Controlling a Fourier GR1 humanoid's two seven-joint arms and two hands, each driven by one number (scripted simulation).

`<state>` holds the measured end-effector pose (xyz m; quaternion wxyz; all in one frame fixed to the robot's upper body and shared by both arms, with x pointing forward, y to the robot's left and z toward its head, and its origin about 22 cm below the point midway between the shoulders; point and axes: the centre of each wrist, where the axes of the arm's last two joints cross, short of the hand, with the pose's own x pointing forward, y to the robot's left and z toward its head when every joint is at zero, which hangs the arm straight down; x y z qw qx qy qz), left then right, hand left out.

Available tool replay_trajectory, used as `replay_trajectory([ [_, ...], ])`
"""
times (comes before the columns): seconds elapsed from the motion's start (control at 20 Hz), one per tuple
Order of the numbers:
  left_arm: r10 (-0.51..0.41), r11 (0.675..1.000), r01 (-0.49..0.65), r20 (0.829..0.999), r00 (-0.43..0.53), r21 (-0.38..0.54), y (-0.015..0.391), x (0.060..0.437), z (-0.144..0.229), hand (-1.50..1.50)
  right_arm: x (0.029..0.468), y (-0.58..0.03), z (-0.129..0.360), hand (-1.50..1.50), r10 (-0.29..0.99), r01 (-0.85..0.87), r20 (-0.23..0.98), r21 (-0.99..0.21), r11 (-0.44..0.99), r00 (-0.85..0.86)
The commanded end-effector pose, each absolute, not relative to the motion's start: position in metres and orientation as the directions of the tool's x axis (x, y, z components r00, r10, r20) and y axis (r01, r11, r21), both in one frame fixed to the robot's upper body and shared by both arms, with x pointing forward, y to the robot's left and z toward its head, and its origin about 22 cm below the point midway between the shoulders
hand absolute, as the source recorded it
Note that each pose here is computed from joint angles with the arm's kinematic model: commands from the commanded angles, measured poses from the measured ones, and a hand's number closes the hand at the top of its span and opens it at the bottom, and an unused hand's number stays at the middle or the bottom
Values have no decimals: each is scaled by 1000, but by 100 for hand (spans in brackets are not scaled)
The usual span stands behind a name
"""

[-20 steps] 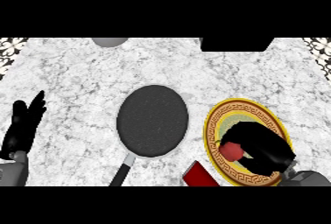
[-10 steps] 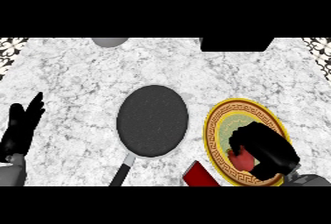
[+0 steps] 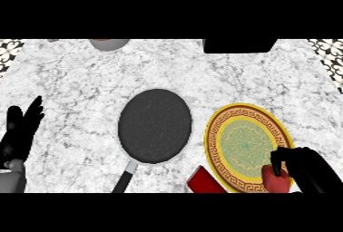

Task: Pick the bell pepper from the plate and place it in the pan

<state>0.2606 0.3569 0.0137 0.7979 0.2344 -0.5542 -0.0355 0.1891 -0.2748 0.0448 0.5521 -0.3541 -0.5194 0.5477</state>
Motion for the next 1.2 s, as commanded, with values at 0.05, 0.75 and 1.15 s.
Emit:
replay_trajectory([
  [0.05, -321, 886, -201, 864, 387, 419, 360, 260, 13, 0, 168, -267, 88, 150, 963, 70, 216, -971, 230, -163],
  [0.75, -348, 878, -189, 859, 376, 439, 350, 256, 29, 0, 214, -171, 131, 150, 865, 114, 427, -877, 468, -266],
  [1.15, -334, 891, -175, 867, 368, 418, 366, 265, 16, 0, 270, -107, 119, 150, 791, 65, 571, -800, 596, -221],
])
